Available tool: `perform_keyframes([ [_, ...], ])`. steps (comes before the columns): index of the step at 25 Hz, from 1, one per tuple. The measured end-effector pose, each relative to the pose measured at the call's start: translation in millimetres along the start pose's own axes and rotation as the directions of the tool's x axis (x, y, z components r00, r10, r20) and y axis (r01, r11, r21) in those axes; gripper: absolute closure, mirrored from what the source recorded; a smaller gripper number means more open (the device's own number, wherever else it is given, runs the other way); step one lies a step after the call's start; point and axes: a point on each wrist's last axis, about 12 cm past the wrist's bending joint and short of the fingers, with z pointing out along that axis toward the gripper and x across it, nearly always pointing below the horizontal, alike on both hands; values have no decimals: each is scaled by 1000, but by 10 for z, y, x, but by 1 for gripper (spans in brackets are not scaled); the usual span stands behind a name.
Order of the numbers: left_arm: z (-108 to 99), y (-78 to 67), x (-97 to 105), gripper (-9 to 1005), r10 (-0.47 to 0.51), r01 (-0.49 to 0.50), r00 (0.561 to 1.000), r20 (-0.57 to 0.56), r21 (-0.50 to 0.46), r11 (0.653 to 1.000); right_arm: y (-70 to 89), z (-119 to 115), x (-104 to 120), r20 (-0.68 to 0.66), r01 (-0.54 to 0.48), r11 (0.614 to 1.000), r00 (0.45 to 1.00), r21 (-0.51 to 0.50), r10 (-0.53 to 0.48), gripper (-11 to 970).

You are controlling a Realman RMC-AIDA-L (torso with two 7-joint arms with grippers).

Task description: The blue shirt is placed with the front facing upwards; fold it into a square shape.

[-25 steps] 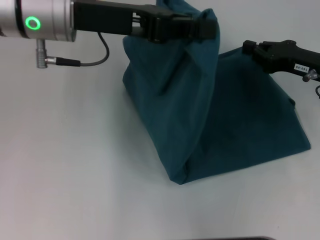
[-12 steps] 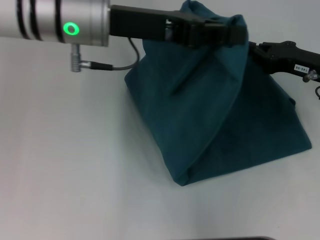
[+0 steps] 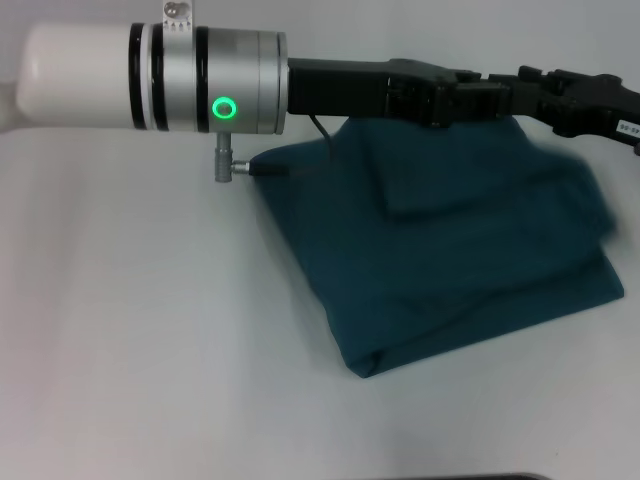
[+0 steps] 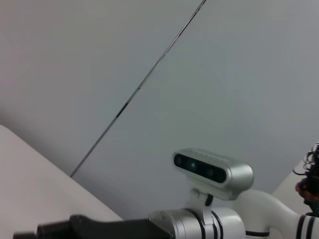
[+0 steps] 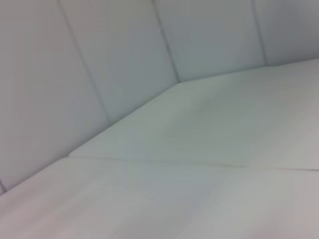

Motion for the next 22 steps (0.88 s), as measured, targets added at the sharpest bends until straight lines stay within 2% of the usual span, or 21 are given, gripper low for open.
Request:
perform_keyframes([
  [3,-65,-11,49,877,-2,2,1000,7,7,1000,-52,-98,-3,27,-12,999,1000,31,11,600],
  [4,-94,-16,64,877,-1,1,1000,10,7,1000,-68,-126,-3,31,-14,999,999,38,12,580],
  [7,-190,-33,100,687,6,-6,1000,23,4,1000,-109,-194,-9,32,-23,998,999,53,21,519],
  [14,-446,-40,190,347,20,-17,998,57,-47,999,-120,-248,-92,-32,-43,998,999,37,44,376],
  [17,-600,-40,262,207,31,-24,997,77,-88,996,-68,-244,-134,-73,-27,1000,997,-6,26,380],
  [22,-881,-28,375,58,49,-32,993,104,-164,986,54,-248,-160,-109,-29,992,994,-120,16,384],
])
